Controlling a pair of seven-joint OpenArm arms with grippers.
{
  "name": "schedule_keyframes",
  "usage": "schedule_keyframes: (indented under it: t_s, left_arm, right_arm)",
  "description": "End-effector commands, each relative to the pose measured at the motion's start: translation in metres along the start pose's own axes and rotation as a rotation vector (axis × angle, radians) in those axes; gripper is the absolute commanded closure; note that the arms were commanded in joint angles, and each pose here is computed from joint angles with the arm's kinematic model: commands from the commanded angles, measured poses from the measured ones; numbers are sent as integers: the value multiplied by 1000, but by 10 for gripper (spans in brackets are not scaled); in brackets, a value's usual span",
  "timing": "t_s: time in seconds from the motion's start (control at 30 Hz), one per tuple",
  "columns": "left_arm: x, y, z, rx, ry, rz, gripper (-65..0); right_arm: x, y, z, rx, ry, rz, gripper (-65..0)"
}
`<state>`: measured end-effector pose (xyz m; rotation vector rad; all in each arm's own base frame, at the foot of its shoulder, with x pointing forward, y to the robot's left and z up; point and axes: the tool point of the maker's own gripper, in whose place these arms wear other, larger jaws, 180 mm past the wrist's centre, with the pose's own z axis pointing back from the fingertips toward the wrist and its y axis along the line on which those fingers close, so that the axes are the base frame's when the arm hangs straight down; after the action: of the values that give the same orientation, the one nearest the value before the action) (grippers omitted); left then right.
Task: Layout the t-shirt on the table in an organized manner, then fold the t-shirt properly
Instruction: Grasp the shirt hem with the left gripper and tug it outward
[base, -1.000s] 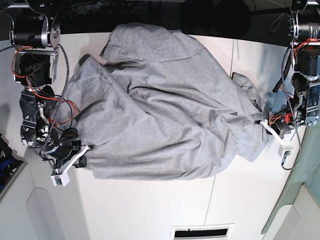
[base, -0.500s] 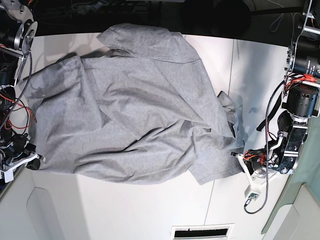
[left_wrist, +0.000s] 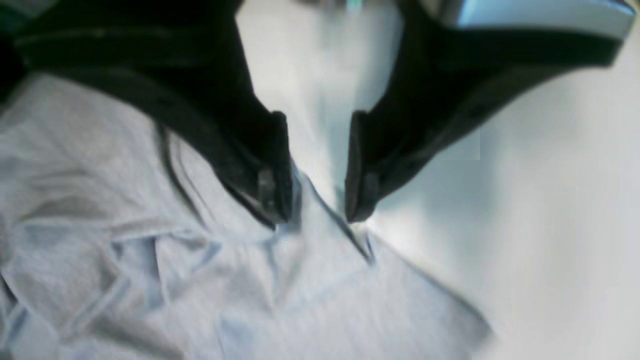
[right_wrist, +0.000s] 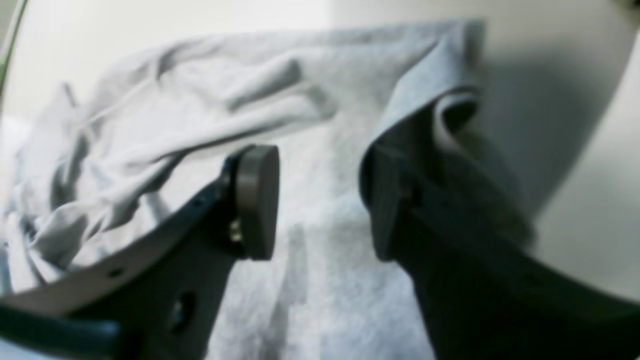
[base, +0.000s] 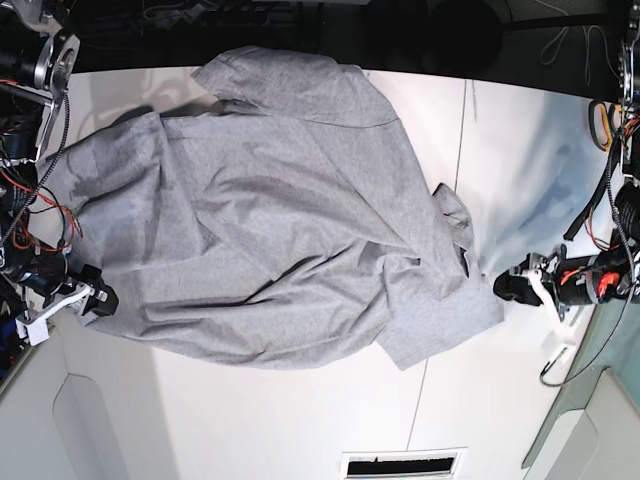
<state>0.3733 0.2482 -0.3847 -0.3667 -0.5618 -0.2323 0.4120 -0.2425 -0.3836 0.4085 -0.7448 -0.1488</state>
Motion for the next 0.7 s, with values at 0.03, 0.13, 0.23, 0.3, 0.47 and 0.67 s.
schedule_keyframes:
  t_s: [0.03, 0.13, 0.23, 0.3, 0.47, 0.67]
  left_arm:
    - [5, 1, 8, -7, -47, 13, -218]
    - [-24, -2, 1, -22, -11, 55, -218]
    - [-43, -14, -6, -71, 10, 85, -218]
    - [-44, -27, -7, -122, 2, 78, -231]
    - [-26, -57, -5, -189, -39, -6, -272]
    - [-33, -79, 2, -187, -29, -128, -272]
  right_arm:
    - [20, 1, 7, 9, -63, 10, -286]
    - [6, -3, 6, 5, -41, 9, -286]
    - [-8, -6, 5, 1, -19, 5, -286]
    - [-16, -7, 4, 1, -13, 1, -286]
    - [-30, -12, 3, -17, 5, 3, -286]
    - [-35, -9, 1, -11, 11, -2, -286]
